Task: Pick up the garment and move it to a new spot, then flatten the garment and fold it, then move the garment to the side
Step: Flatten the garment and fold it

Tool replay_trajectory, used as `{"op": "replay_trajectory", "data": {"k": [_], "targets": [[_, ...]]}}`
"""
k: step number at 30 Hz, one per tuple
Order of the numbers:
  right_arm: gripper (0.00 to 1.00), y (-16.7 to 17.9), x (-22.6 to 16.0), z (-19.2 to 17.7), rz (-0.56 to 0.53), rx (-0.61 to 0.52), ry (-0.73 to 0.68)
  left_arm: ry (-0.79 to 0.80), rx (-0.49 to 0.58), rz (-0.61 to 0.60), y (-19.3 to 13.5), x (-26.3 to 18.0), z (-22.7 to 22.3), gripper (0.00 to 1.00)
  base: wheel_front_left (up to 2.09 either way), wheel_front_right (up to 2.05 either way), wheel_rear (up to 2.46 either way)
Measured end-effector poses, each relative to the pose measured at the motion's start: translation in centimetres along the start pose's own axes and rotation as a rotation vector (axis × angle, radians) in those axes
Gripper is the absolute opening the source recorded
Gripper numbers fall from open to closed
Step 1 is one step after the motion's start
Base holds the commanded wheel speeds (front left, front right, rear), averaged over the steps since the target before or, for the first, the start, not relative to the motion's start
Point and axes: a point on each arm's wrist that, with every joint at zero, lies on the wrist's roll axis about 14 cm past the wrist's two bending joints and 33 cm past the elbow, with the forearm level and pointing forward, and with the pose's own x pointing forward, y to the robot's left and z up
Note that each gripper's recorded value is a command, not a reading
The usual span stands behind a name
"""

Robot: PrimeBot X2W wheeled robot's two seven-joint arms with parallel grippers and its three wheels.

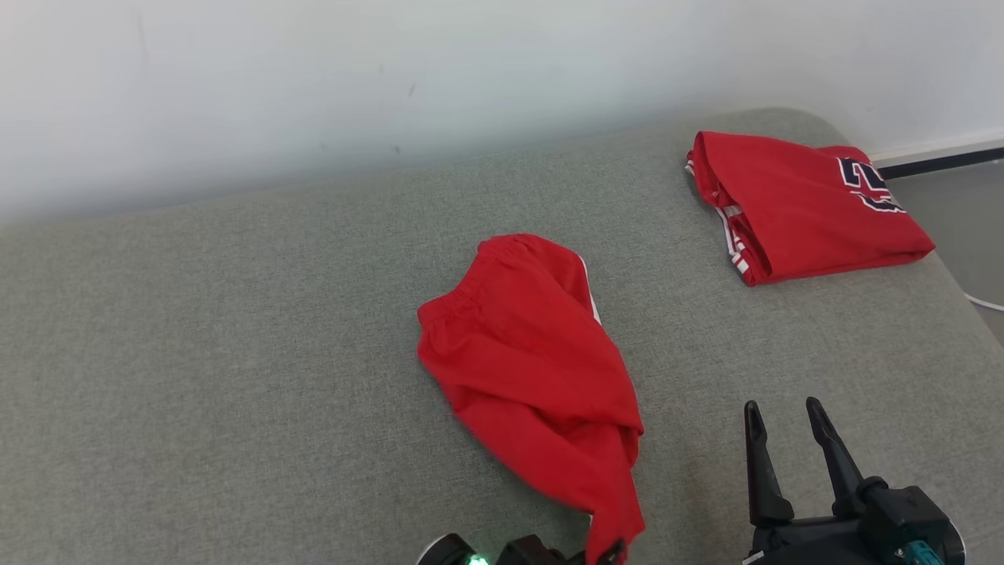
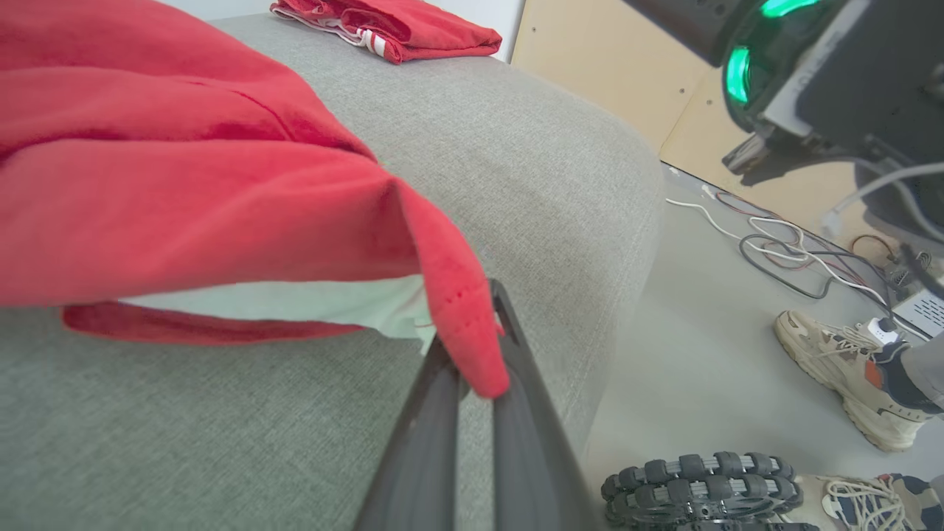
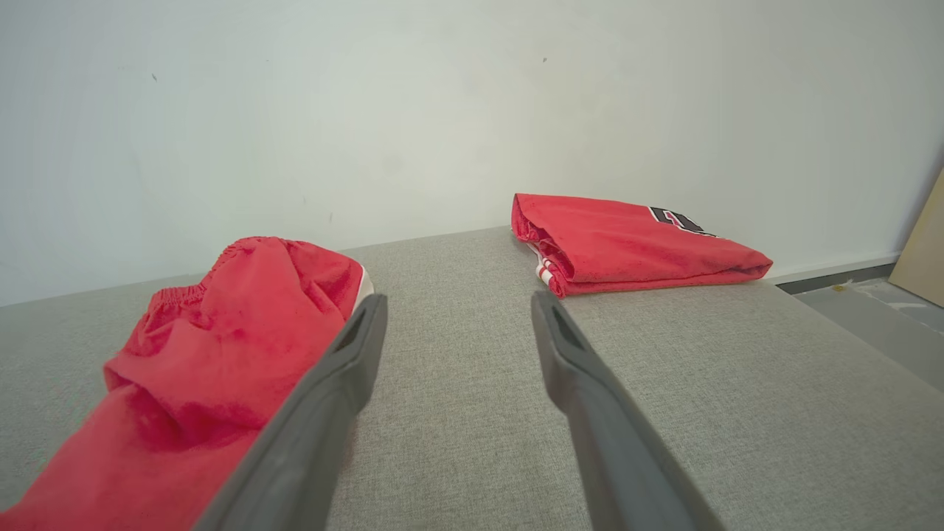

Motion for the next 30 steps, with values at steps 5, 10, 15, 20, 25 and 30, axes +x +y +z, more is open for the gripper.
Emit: {"op": "replay_trajectory", "data": {"k": [5, 10, 15, 20, 25, 30], "targets": [[1.00, -0.1, 0.0, 0.2, -0.001, 0.001, -0.007, -0.038, 0.004, 0.036, 1.1, -0.1, 0.9, 1.00, 0.00, 0.00, 0.00], [1.00, 0.3, -0.5, -0.2, 0.011, 0.008, 0.002, -0.140, 0.015, 0.061, 0.8, -0.4, 4.0, 1.00, 0.00, 0.00, 0.00], [1.00, 1.2, -0.6, 0.0, 0.040, 0.022, -0.006, -0.271, 0.026, 0.163, 2.2, -2.5, 7.6, 1.00, 0.00, 0.00, 0.00], [1.00, 2.7, -0.3, 0.1, 0.085, 0.030, -0.011, -0.368, 0.074, 0.399, 7.5, -7.2, 10.3, 1.00, 0.00, 0.00, 0.00], [1.00, 3.9, 0.0, 0.2, 0.125, 0.036, -0.016, -0.439, 0.139, 0.661, 12.7, -14.0, 12.2, 1.00, 0.00, 0.00, 0.00], [1.00, 5.1, 0.2, 0.2, 0.162, 0.034, -0.014, -0.470, 0.165, 0.874, 15.8, -20.8, 12.3, 1.00, 0.00, 0.00, 0.00]]}}
